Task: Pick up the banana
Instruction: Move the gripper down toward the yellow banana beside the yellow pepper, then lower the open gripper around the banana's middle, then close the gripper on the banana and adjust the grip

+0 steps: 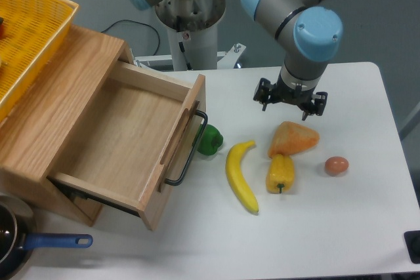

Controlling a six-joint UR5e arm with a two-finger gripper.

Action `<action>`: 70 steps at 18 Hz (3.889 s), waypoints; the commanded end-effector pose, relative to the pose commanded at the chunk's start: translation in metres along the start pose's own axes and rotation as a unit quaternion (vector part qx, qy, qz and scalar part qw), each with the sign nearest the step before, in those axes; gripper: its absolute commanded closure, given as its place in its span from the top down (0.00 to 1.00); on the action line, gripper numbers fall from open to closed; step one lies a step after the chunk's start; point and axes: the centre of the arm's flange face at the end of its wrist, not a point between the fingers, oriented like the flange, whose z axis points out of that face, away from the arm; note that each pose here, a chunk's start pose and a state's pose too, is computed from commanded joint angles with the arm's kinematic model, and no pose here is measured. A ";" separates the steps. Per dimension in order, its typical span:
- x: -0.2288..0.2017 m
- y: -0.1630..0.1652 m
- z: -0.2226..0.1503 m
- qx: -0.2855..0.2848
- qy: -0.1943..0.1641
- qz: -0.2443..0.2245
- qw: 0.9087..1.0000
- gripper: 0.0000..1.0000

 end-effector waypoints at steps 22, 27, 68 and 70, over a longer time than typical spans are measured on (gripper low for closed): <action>0.040 -0.079 0.066 0.059 0.060 -0.070 0.994 1.00; 0.042 -0.082 0.075 0.052 0.063 -0.071 0.994 1.00; 0.063 -0.102 0.146 -0.003 0.057 -0.046 0.997 0.94; 0.063 -0.102 0.146 -0.004 0.057 -0.046 0.997 0.92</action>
